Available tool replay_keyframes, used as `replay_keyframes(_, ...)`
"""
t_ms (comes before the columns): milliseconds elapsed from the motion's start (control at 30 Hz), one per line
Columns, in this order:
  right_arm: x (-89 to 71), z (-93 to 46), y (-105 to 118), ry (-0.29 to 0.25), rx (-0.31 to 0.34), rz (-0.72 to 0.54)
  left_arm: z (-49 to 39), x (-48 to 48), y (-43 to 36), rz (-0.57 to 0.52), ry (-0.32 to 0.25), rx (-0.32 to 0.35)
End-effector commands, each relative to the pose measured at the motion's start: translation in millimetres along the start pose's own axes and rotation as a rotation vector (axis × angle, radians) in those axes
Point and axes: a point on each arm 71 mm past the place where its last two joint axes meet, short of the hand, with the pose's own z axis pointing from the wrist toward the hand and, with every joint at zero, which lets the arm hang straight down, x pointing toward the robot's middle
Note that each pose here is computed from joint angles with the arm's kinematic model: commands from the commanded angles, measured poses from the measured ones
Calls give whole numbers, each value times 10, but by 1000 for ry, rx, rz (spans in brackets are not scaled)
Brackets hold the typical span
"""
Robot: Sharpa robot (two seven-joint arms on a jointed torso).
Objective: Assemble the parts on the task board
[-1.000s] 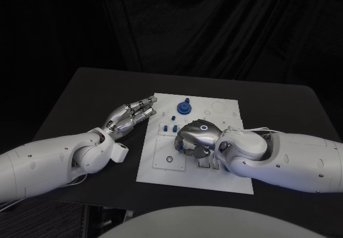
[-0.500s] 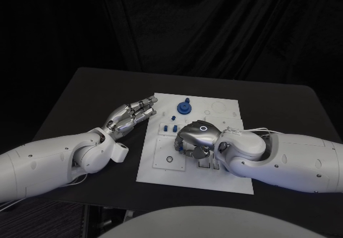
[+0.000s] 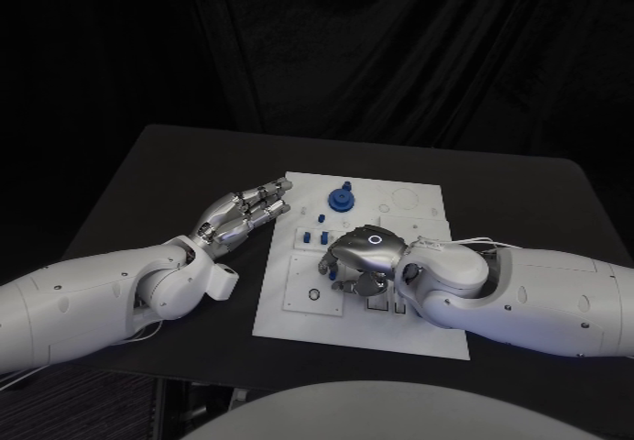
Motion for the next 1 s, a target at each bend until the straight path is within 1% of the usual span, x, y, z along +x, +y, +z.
replay_keyframes(33, 57, -1, -11, 46, 21, -10, 4, 18, -13, -14, 8, 27)
replay_keyframes(167, 60, -10, -22, 43, 25, -8, 3, 14, -11, -14, 8, 26)
replay_keyframes(300, 46, -46, -44, 21, 31, -4, 0, 7, -7, -13, 6, 25)
replay_keyframes(467, -36, -158, -78, -53, 33, 8, -9, -1, -4, -12, 4, 23)
replay_keyframes(533, -122, -217, -104, -91, 36, 8, -14, -6, -4, -12, 3, 23)
replay_keyframes(600, -243, -275, -146, -127, 45, 8, -19, -12, -3, -10, 0, 22)
replay_keyframes(700, -421, -349, -223, -161, 68, 9, -24, -19, -2, -9, -2, 21)
replay_keyframes(767, -536, -401, -290, -169, 92, 11, -25, -20, -1, -8, -3, 20)
replay_keyframes(867, -701, -511, -429, -169, 147, 7, -24, -17, 0, -8, -4, 20)
replay_keyframes(1000, -781, -634, -584, -158, 222, 2, -24, -7, -2, -9, -3, 21)
